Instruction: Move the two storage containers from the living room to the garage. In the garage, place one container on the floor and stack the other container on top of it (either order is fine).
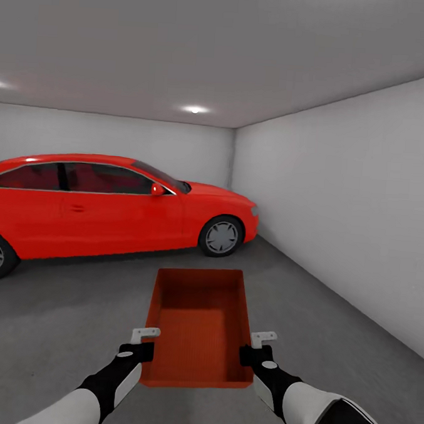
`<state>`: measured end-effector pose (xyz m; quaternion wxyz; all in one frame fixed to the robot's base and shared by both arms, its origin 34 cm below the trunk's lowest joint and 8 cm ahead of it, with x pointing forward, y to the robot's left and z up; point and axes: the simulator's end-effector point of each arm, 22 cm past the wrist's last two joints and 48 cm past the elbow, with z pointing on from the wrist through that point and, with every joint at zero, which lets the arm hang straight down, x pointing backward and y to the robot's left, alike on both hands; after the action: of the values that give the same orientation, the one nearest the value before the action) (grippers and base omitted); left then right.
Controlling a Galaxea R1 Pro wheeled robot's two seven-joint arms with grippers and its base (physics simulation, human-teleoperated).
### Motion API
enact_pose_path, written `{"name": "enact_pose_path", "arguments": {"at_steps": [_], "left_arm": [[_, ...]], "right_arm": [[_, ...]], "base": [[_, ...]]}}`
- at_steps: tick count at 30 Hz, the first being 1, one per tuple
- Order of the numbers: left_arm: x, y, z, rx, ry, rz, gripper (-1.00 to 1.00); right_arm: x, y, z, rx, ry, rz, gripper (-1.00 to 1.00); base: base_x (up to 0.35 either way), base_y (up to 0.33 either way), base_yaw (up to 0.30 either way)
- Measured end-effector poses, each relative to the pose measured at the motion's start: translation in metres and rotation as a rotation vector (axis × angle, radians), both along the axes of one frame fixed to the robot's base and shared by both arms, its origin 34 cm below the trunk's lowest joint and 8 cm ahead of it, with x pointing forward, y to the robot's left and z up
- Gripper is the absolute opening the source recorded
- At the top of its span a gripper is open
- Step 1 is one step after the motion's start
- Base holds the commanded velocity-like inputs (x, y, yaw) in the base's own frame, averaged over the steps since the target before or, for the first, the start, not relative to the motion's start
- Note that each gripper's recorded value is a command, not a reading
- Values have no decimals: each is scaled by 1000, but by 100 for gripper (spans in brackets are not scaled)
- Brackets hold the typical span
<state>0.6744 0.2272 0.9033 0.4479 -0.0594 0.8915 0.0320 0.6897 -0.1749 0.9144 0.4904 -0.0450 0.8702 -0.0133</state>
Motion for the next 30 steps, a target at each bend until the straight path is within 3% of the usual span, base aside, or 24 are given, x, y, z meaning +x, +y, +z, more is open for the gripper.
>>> {"name": "enact_pose_path", "arguments": {"at_steps": [30], "left_arm": [[0, 0, 0, 0, 0, 0, -100]], "right_arm": [[0, 0, 0, 0, 0, 0, -100]], "base": [[321, 0, -250]]}}
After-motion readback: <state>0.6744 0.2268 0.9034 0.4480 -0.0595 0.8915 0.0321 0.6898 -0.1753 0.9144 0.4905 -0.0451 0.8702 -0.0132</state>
